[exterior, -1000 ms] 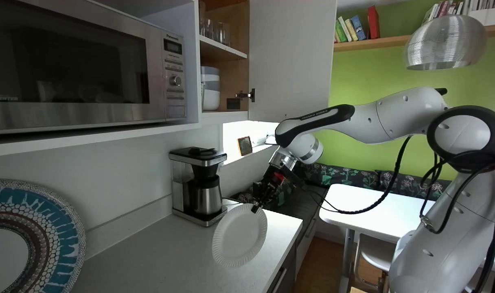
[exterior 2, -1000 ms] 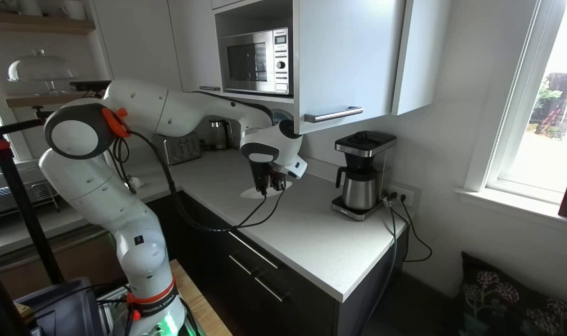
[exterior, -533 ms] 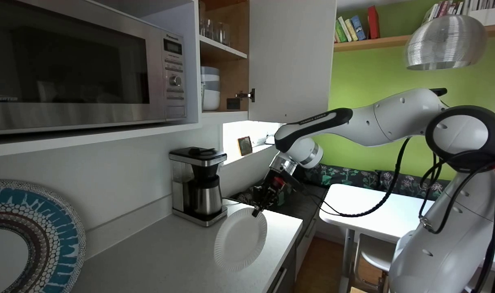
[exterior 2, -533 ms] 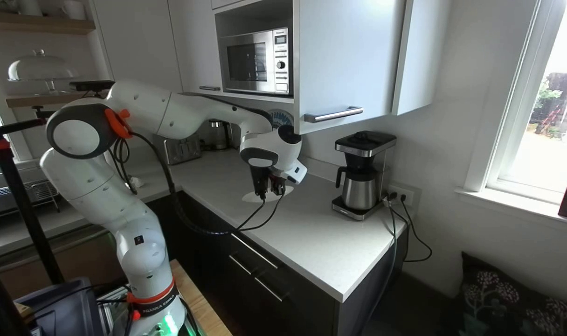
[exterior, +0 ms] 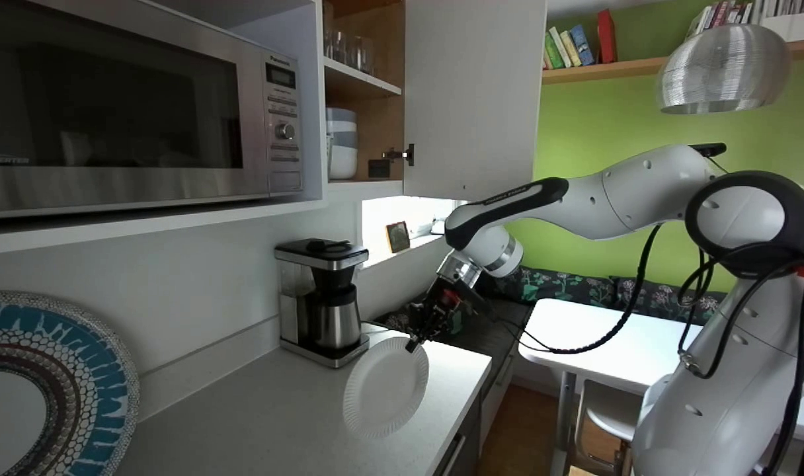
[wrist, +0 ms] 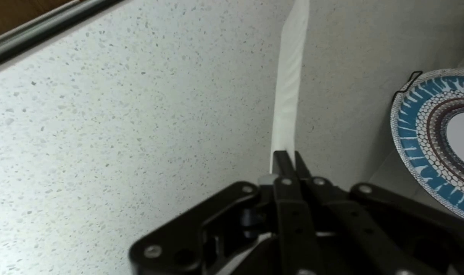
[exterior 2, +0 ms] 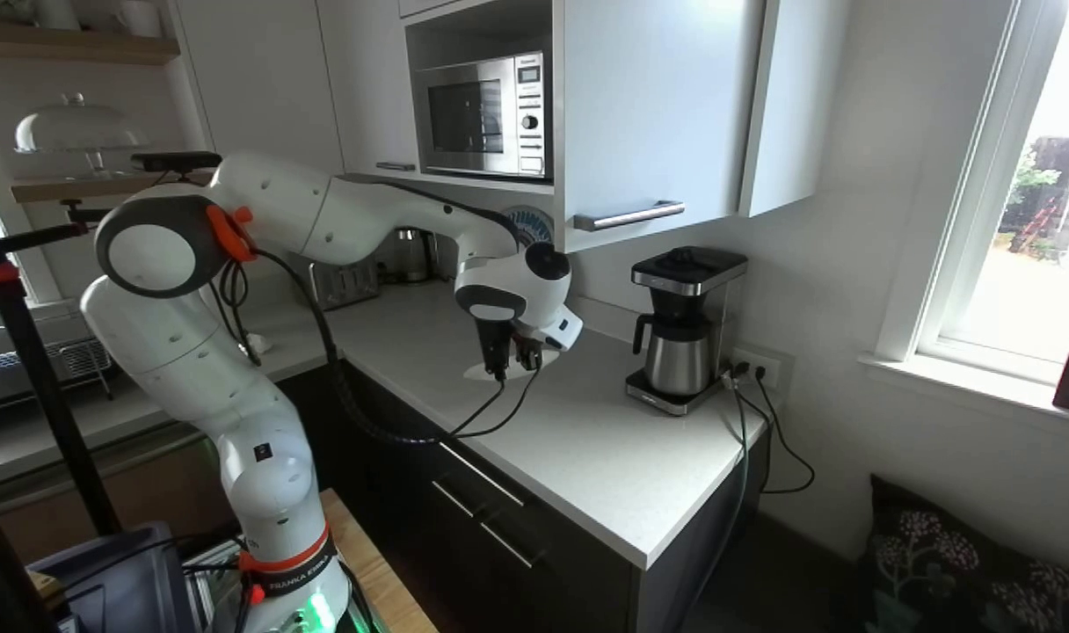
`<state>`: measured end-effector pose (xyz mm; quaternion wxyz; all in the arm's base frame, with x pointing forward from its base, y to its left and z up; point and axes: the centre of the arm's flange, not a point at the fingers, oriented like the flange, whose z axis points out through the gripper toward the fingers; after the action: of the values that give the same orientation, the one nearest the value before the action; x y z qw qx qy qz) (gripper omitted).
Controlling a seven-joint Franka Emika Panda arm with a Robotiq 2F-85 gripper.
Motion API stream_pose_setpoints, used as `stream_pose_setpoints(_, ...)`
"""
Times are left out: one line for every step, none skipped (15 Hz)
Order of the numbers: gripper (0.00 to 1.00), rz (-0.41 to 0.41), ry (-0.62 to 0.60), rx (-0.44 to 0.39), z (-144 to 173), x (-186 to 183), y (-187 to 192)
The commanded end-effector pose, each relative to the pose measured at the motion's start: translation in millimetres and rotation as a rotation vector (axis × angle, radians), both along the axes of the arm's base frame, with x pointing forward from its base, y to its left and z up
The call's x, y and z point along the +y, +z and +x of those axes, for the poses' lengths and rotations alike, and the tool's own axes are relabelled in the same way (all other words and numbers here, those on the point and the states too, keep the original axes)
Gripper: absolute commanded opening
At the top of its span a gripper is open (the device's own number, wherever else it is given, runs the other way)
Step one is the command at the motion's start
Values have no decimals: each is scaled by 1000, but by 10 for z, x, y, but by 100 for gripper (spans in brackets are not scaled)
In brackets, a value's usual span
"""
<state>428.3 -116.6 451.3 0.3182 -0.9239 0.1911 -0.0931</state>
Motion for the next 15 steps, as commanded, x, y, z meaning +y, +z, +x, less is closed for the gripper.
stream_pose_setpoints(0,68,14,-69,107,-41,-297)
stream_pose_setpoints(0,72,21,-87,131,-46,-361)
stream_pose_setpoints(0,86,31,-94,154,-52,-433)
stream_pose_setpoints(0,84,38,-92,178,-66,-510)
stream_pose_setpoints(0,87,41,-91,186,-65,-563)
stream_pose_setpoints(0,82,44,-85,203,-79,-635)
stream_pose_setpoints(0,79,41,-78,209,-70,-685)
stream_pose_setpoints(0,58,43,-67,212,-65,-731)
stream_pose_setpoints(0,50,41,-64,222,-77,-772)
stream_pose_setpoints(0,42,38,-60,237,-91,-821)
stream_pose_setpoints(0,31,36,-54,243,-87,-853)
stream_pose_setpoints(0,26,36,-48,253,-84,-882)
stream_pose_setpoints(0,15,29,-43,258,-86,-902)
stream_pose_setpoints(0,-8,21,-49,261,-102,-909)
stream_pose_setpoints(0,-8,14,-49,258,-110,-906)
